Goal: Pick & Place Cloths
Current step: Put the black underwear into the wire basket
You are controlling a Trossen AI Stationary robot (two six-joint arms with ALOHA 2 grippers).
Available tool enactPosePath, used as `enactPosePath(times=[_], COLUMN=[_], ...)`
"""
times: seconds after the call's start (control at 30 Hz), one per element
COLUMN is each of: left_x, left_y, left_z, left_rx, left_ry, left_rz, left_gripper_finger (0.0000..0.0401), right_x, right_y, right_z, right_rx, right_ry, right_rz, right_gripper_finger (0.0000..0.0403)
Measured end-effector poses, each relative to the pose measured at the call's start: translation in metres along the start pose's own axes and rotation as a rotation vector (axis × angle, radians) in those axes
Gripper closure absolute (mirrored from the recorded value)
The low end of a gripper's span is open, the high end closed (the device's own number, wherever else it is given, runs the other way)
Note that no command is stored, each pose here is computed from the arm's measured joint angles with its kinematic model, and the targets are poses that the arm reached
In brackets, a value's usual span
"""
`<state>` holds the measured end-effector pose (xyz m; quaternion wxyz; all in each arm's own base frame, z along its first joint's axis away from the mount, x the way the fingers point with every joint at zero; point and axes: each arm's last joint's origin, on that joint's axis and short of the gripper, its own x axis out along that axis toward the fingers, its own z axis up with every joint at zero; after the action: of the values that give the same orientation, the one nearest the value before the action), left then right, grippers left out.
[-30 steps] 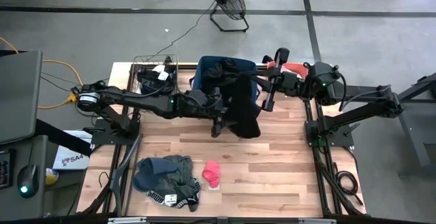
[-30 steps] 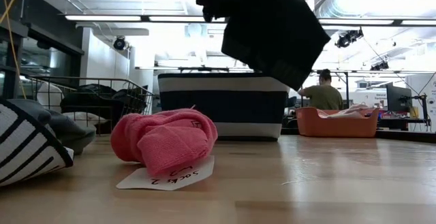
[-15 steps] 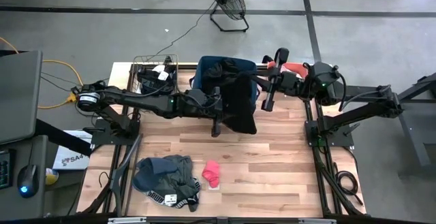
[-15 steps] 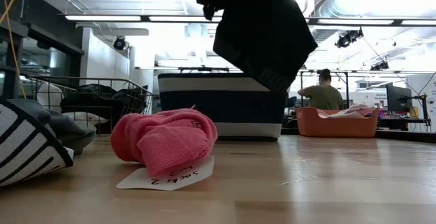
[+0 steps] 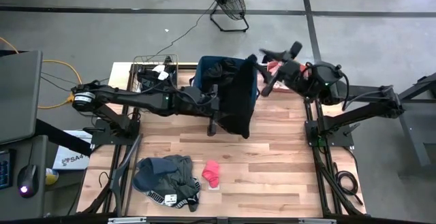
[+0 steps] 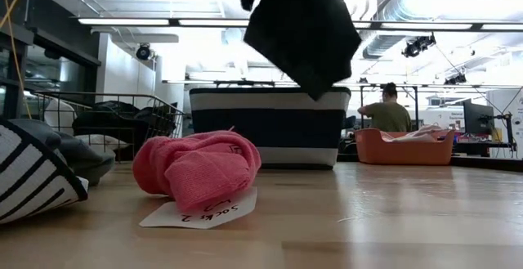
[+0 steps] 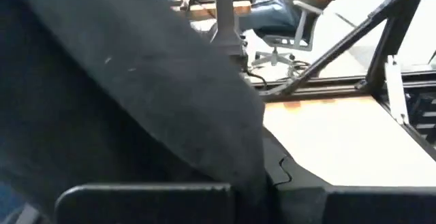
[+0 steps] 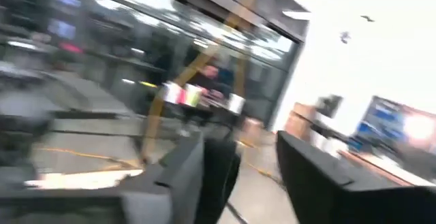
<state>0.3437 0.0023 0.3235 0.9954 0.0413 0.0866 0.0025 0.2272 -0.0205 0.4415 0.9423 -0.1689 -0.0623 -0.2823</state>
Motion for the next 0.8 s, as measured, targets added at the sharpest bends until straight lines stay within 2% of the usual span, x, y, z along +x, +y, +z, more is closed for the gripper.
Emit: enactPosePath(times=[0.1,0.27,0.37,0.5,0.57,0.8], left_x=[-0.006,-0.013,-0.016,-0.019,-0.02,-0.025], left_y=[0.0,0.001,0.002,0.003,0.004,0.006], left_z=[0.005,0.018,0.025,0.04,0.044,0.061], left_rx=[0.001,0.018,0.026,0.065,0.077,0.128], left_ry=[0.018,0.031,0.047,0.021,0.015,-0.001], left_rz=[-0.019,-0.019,-0.019,-0.005,0.007,0.019], left_gripper_finger=[0.04,0.04,0.04,0.0401,0.0401,0.0401], right_x=[-0.004,-0.016,-0.022,-0.025,-0.023,-0.009], right_y=[-0.006,-0.011,-0.008,0.005,0.014,0.045], right_z=[0.001,-0.003,-0.005,-0.014,-0.019,-0.037], right_rx=[-0.009,-0.04,-0.014,0.029,0.05,0.07], right_ry=[0.044,0.122,0.137,0.176,0.199,0.301], right_rz=[-0.095,-0.053,0.077,0.335,0.43,0.506], right_gripper_finger=[0.0178,0.0127,0.0118,0.0117,0.0117,0.0117])
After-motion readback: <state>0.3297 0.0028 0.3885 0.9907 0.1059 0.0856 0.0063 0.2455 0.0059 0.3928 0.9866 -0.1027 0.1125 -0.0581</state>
